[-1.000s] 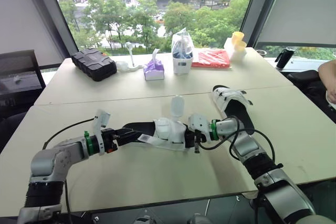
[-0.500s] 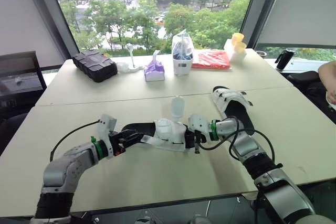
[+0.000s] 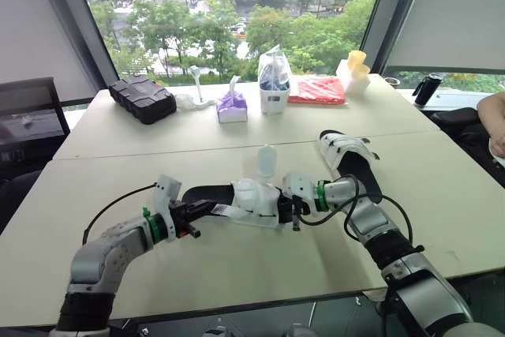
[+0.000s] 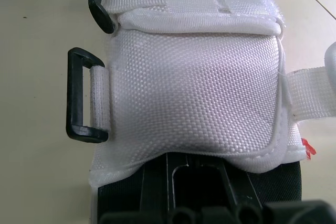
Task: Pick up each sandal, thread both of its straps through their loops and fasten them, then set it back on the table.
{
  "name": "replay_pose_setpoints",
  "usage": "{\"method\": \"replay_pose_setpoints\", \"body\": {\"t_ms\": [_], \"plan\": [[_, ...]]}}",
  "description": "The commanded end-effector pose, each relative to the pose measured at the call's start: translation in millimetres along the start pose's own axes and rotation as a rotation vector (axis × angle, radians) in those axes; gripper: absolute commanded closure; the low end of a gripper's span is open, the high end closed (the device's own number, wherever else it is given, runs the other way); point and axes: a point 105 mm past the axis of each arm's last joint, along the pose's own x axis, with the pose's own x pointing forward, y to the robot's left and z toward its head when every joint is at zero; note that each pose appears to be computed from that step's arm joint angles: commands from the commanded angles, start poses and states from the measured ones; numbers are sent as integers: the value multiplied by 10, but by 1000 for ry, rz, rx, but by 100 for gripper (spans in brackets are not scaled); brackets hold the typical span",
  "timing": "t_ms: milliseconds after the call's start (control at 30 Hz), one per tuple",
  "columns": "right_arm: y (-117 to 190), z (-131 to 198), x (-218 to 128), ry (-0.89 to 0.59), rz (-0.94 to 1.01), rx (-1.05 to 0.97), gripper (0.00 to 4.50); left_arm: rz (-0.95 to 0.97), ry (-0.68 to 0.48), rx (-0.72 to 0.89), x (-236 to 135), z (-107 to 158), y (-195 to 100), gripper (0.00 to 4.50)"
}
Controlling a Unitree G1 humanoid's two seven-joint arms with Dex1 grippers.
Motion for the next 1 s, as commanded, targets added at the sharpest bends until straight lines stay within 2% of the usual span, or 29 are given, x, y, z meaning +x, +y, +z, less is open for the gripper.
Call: {"method": "replay_pose_setpoints", "body": {"t_ms": [33,133,233,333,467,600,767,1000], "plan": [[226,-301,104,108,82,66,450,-92,-21,-45,-102,216,-140,447],[225,-299,110,107,82,65,450,-101,0,-126,-182,218,-138,447],[227,-295,115,104,82,66,450,-115,24,-233,-296,145,-148,365],[232,-296,117,104,84,65,450,-150,68,-340,-409,-8,-231,212],[236,-302,120,105,85,63,450,-128,107,-406,-448,-199,-258,10],[236,-299,121,105,86,60,450,-81,109,-466,-456,-354,-202,4],[230,-310,105,111,83,58,450,-36,27,-713,-436,-576,16,4],[231,-318,90,115,82,60,450,-109,-10,-774,-237,-533,-75,4]]}}
